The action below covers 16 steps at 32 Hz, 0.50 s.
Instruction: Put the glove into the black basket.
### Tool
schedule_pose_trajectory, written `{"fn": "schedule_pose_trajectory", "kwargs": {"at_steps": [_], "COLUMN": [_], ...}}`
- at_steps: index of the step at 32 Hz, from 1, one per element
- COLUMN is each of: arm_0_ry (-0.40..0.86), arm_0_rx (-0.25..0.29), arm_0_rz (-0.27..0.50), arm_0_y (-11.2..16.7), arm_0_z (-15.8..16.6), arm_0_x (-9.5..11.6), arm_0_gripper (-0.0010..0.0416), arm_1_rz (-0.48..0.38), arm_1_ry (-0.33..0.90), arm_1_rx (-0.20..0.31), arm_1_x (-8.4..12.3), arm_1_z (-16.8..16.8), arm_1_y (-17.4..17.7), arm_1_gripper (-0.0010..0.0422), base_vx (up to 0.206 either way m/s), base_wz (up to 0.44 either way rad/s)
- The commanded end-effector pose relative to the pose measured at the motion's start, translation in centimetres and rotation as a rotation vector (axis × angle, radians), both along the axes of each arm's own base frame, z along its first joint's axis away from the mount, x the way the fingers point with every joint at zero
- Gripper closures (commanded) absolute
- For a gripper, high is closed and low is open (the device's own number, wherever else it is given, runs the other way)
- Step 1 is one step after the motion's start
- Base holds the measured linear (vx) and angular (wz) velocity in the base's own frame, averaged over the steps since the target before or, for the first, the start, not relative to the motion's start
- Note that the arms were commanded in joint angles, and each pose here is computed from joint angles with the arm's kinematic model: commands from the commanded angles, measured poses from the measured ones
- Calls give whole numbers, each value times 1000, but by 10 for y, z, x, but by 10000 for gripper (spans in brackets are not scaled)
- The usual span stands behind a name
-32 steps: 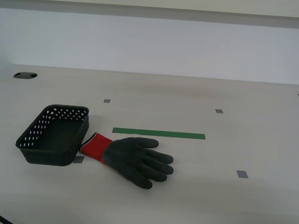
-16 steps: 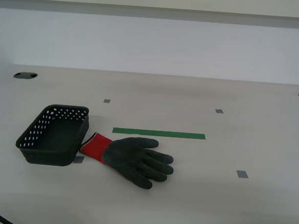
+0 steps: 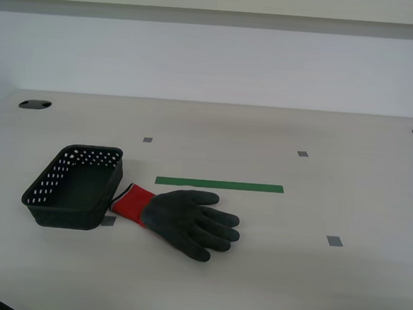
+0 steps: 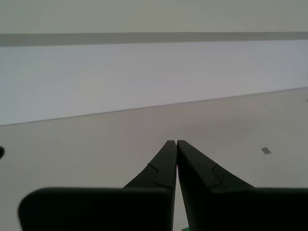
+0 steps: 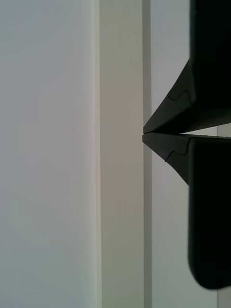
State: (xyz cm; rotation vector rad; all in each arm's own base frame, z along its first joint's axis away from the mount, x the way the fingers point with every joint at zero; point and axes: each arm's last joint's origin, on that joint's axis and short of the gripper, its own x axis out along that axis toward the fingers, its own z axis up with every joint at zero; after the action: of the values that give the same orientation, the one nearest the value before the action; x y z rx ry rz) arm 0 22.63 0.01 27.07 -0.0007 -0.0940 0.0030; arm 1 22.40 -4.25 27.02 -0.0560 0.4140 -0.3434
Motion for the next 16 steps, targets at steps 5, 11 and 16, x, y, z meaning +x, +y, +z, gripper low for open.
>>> {"fn": "schedule_pose_trajectory", "kwargs": {"at_steps": [5,11,16], "arm_0_ry": [-4,-4,-3], "arm_0_rx": [0,0,0], "arm_0_rz": [0,-1,0], "arm_0_y": [0,0,0], "arm_0_z": [1,1,1], "arm_0_x": [0,0,0], "arm_0_gripper": [405,405,405], "arm_1_rz": [-105,-132,-154], "arm_1_ry": [111,270,407], "arm_1_rx": [21,30,57], "arm_1_x": [-9,-16,-10], "arm_1_z": [0,-11,-30], "arm_1_y": [-22,-31,-42], "arm_1_gripper": [412,412,412], "base_vx": [0,0,0], "base_wz": [0,0,0]}}
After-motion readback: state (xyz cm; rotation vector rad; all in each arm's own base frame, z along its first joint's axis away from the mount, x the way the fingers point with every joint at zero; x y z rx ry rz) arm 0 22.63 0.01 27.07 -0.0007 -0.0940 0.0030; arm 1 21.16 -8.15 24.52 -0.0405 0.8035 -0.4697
